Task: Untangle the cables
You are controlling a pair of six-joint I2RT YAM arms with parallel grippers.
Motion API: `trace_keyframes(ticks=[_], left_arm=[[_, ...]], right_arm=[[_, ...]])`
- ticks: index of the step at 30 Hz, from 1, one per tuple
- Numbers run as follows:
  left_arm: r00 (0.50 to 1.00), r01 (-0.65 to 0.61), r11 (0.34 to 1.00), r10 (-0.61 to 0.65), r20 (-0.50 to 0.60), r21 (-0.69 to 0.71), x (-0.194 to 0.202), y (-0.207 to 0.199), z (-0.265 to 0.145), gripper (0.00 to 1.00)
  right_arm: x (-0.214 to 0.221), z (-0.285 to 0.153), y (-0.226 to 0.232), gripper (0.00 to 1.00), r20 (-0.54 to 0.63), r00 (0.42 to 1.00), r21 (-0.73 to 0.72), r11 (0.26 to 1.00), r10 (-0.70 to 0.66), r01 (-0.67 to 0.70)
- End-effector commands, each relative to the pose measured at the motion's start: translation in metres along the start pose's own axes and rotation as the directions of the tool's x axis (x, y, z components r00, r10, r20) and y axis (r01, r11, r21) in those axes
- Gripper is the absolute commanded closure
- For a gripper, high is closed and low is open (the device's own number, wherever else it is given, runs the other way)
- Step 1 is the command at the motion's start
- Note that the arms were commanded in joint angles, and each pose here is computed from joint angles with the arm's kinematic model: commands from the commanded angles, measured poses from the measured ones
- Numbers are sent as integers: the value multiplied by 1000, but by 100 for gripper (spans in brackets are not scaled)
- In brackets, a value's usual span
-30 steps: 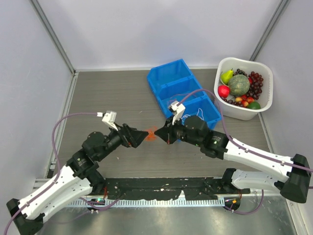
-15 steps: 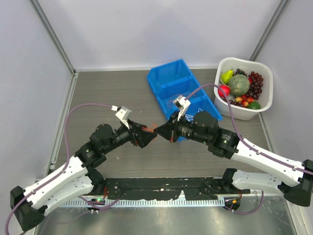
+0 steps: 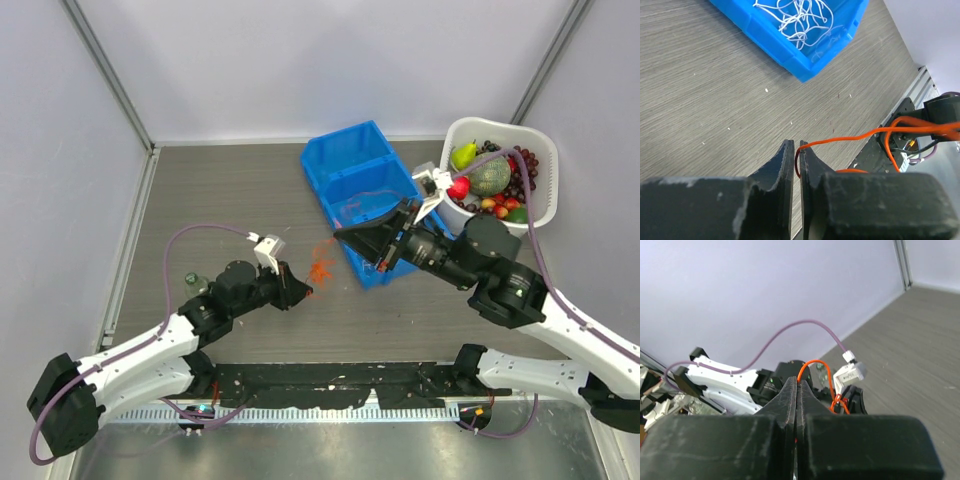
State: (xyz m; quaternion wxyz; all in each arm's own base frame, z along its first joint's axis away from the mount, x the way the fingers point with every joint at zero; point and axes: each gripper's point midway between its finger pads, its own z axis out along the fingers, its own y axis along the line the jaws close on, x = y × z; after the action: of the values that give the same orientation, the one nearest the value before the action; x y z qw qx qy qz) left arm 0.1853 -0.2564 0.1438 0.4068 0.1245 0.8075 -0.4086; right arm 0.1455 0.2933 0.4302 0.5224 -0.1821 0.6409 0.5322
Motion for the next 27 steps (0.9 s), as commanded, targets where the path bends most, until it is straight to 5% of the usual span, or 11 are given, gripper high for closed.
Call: trace_keyframes(ticks=[1,10,14,21,27], left_arm=[[998,-6,1000,4,69,30,-20,-10,0,90],[991,-83,987,68,116,136,-29,-32,-19,100],[996,10,995,-1,87,-99,-13,18,-12,100],[996,40,897,-69,-51,-440,35,91,-11,100],[991,48,859,-103,-81,-509,47,105,-13,100]], right_arm=[[-55,-15,23,99,168,986,-38,999,-19,26],[-79,-29,18,99,250,967,21,999,-40,36],[-111,-39,27,99,318,945,40,997,-79,70],[-177,-68,57,99,439,885,47,987,-156,151],[-207,-102,61,99,517,827,108,975,-223,196]])
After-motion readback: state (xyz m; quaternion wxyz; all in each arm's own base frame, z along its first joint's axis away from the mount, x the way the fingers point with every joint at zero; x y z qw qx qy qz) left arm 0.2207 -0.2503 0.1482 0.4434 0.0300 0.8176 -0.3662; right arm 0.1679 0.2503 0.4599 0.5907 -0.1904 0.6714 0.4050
